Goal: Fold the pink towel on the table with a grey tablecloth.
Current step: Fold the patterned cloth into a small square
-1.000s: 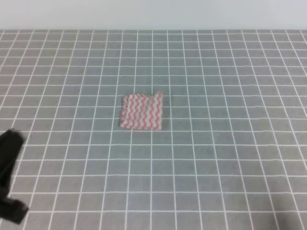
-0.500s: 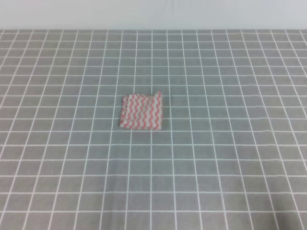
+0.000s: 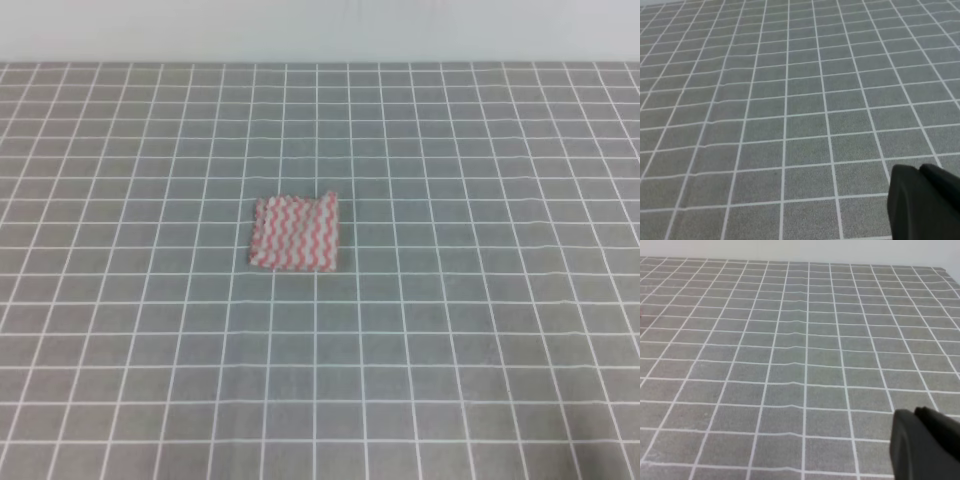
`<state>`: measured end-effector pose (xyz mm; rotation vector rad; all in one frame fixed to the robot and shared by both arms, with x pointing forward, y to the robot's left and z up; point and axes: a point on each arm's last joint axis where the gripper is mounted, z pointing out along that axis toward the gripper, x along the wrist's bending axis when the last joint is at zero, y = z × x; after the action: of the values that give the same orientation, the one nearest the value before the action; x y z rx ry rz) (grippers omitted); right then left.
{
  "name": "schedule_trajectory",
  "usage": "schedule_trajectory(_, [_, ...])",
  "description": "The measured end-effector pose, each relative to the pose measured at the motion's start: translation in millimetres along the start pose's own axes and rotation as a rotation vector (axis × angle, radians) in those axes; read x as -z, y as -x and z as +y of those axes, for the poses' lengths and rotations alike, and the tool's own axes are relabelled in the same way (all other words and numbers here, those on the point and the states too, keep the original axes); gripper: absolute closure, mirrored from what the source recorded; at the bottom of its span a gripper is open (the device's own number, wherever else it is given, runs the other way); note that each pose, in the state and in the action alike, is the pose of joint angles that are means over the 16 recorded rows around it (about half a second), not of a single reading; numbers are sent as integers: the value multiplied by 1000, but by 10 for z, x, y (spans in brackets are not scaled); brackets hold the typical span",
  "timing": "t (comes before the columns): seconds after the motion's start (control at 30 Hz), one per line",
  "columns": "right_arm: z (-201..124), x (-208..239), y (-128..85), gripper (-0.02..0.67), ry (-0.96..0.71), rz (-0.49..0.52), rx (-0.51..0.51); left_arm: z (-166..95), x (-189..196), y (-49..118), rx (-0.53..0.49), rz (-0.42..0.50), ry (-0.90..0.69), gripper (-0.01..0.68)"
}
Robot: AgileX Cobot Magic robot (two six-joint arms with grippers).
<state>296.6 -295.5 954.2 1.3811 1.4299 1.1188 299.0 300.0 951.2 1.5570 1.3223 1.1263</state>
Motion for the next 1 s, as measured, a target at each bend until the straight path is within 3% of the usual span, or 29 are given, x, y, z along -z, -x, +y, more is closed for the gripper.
schedule_trajectory(1.0, [38,15,-1,651,11,0,-1,34,84,-3,2,14,112,672])
